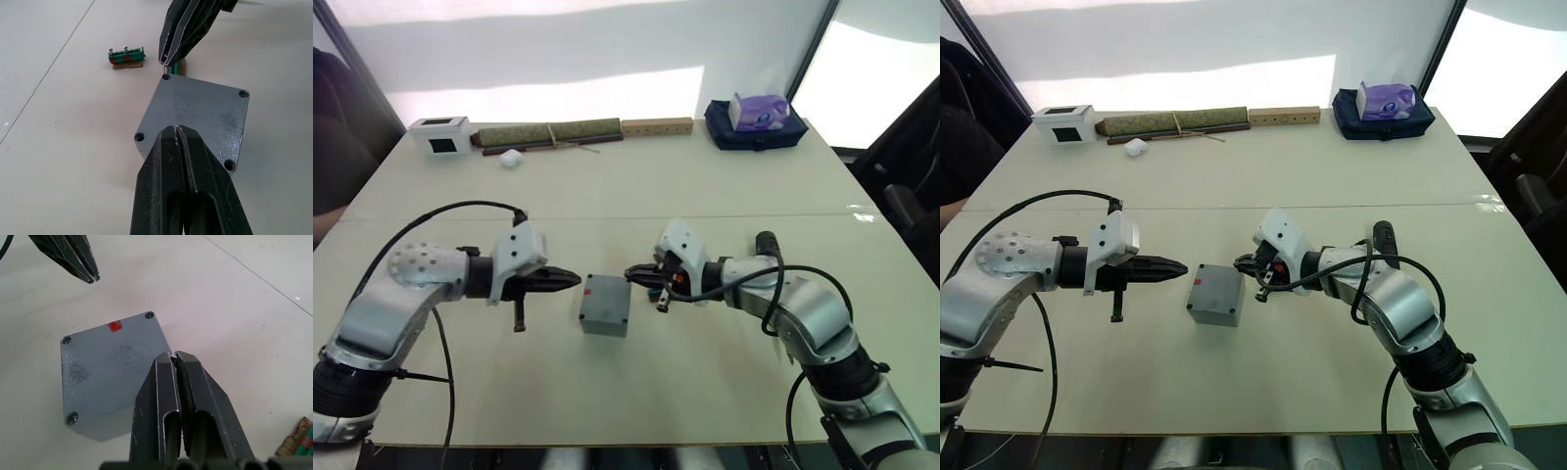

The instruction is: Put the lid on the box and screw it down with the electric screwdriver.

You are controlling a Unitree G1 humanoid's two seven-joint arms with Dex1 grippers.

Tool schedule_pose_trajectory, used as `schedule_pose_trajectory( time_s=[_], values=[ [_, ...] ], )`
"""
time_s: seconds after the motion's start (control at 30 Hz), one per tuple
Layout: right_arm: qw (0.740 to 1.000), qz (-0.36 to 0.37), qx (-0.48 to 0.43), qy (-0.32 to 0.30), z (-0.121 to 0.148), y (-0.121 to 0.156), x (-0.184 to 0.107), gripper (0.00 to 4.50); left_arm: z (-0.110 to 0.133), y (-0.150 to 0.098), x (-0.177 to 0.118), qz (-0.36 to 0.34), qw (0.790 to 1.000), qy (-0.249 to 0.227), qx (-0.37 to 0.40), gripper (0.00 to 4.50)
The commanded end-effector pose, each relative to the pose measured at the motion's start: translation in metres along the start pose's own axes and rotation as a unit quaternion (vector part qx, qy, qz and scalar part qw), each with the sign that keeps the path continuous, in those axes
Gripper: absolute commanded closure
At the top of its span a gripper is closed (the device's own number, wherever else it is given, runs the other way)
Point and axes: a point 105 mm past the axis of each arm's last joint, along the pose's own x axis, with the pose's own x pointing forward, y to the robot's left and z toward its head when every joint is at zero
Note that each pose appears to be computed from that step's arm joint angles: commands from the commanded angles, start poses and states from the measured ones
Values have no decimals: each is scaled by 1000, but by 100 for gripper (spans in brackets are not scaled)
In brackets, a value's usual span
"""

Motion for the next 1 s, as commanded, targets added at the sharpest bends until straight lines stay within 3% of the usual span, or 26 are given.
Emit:
schedule_pose_trajectory(
  time_s=[0.03,0.7,0.73,0.77,1.0],
  values=[
    [1000,2,-13,-10,4,1,1,445,12,1,-3,9,1000,-13,20,450],
    [1000,10,-6,12,-12,1,7,445,14,0,-2,10,1000,-16,17,450],
    [1000,12,-8,10,-10,1,6,392,14,-1,-2,10,1000,-16,17,450],
    [1000,14,-9,8,-8,1,5,372,14,-1,-1,10,1000,-17,17,450],
    [1000,-5,-27,9,-1,-7,-10,83,20,-4,2,2,999,-37,11,450]
  ],
)
